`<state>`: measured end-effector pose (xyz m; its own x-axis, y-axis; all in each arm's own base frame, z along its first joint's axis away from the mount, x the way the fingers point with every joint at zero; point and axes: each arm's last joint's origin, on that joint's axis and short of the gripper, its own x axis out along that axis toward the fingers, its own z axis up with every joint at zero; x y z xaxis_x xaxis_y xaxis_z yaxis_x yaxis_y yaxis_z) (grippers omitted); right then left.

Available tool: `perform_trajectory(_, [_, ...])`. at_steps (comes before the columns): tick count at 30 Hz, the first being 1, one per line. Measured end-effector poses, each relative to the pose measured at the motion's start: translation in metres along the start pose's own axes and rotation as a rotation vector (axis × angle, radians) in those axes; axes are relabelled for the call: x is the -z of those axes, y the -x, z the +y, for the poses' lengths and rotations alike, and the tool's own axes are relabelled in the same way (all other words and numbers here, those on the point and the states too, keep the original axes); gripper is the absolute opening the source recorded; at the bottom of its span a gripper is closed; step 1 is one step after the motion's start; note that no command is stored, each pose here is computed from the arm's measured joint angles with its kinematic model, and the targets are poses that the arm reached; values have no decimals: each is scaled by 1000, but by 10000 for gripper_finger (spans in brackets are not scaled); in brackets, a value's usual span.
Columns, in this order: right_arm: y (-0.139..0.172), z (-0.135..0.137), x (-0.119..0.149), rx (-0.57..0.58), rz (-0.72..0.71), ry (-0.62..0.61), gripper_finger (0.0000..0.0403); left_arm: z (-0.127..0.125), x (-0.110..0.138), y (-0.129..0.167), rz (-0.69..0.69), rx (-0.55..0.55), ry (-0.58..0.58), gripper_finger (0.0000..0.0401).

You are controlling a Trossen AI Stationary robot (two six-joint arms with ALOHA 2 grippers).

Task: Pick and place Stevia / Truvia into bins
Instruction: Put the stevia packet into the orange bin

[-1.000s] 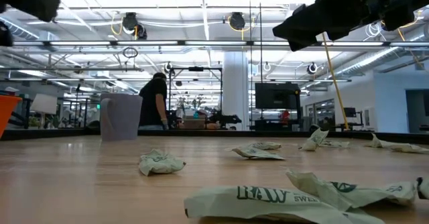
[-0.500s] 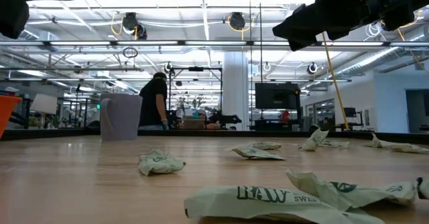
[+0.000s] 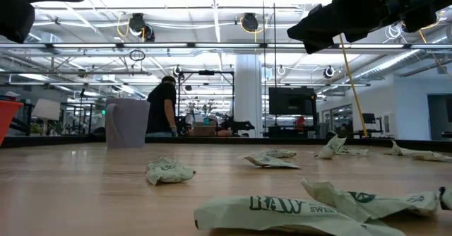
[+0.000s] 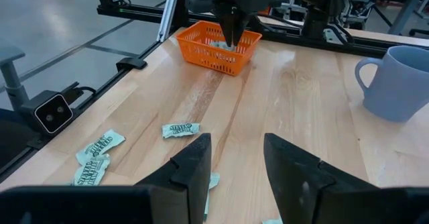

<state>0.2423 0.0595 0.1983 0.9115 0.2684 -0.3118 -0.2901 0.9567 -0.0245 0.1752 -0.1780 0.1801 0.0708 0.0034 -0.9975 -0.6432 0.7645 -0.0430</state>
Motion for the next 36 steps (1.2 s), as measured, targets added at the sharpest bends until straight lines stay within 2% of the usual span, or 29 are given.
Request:
perform_trajectory(6, [0, 0, 0, 0, 0, 0, 130, 1, -6, 0, -2, -1, -23, 108])
perform_trajectory(10, [0, 0, 0, 0, 0, -5, 130, 2, -17, -1, 5, -2, -8, 112])
perform_trajectory(15, [0, -2, 2, 9, 22, -78, 130, 5, -33, -2, 72, 14, -44, 113])
perform_trajectory(20, [1, -12, 10, 48, 94, -135, 130, 8, -48, -2, 177, 52, -40, 113])
perform_trajectory(25, [5, -21, 26, 93, 259, -205, 130, 11, -61, 7, 195, 111, -52, 113])
perform_trajectory(30, [11, -22, 41, 102, 420, -191, 130, 4, -71, 43, 101, 241, -110, 113])
perform_trajectory(33, [13, -23, 45, 173, 457, -202, 130, 1, -77, 68, -58, 276, -168, 113])
perform_trajectory(36, [14, -26, 47, 220, 480, -216, 130, 0, -83, 87, -248, 256, -221, 113])
